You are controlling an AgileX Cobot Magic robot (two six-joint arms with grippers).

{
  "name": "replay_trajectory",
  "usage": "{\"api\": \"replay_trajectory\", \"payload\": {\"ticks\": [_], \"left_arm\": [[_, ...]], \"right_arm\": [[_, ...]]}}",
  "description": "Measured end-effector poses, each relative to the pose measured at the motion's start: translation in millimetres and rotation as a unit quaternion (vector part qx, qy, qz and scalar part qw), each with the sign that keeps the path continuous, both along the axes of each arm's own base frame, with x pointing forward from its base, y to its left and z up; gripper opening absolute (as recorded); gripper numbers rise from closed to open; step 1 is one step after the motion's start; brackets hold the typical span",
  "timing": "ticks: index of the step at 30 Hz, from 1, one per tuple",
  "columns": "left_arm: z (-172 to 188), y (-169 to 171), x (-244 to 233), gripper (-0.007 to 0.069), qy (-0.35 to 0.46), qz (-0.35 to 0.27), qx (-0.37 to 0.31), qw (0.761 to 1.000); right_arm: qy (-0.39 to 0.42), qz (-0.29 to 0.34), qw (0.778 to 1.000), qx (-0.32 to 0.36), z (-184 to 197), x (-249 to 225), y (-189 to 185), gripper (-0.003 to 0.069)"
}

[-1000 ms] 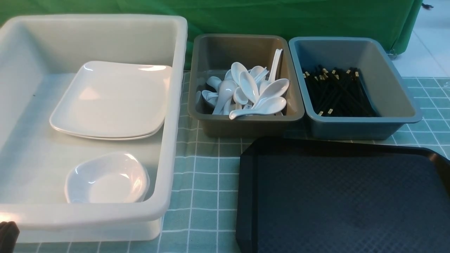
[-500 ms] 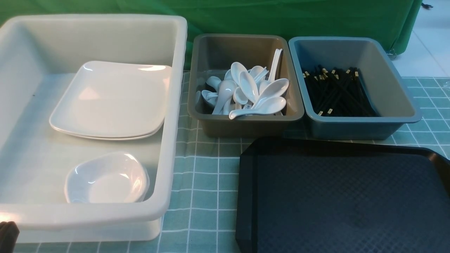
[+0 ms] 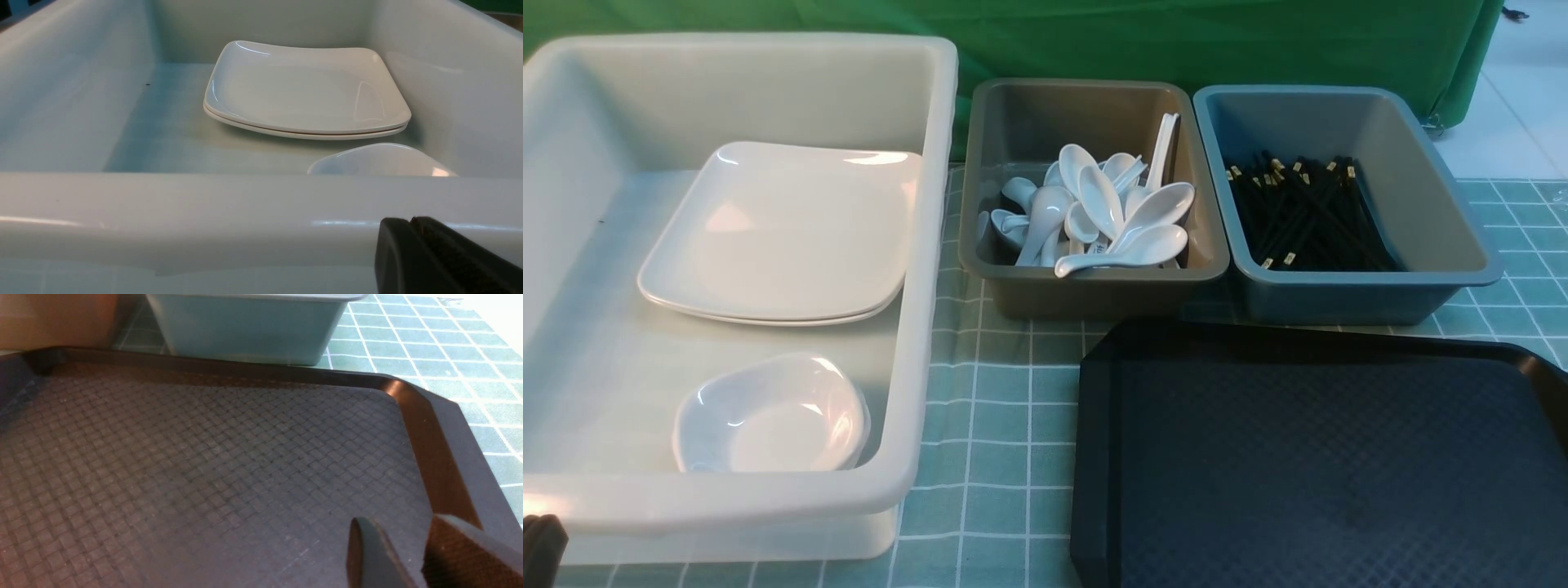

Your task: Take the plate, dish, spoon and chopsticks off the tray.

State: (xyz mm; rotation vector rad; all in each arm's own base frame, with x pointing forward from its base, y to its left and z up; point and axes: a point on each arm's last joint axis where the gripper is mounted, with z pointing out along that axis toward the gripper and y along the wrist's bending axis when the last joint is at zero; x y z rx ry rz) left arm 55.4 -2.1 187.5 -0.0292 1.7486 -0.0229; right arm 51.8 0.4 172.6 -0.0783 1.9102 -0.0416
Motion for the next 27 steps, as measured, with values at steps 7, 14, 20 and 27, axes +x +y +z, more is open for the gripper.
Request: {"api": "replay_trajectory", "payload": {"ticks": [7,14,20,27], "left_arm": [[0.0,0.0,0.0,0.0012,0.000,0.000,0.000,1.000],[0.0,0.0,0.0,0.0012,0.000,0.000,0.000,1.000],[0.0,0.0,0.0,0.0012,0.000,0.000,0.000,1.000],[0.0,0.0,0.0,0.0012,0.000,0.000,0.000,1.000]], "right_arm": [[0.000,-0.003,1.000,0.009,0.0,0.0,0.0,0.0242],[0.000,-0.004,1.000,0.011,0.0,0.0,0.0,0.0242],[0.000,-0.004,1.000,0.011,0.0,0.0,0.0,0.0242],[0.000,-0.004,1.000,0.011,0.0,0.0,0.0,0.0242]]}}
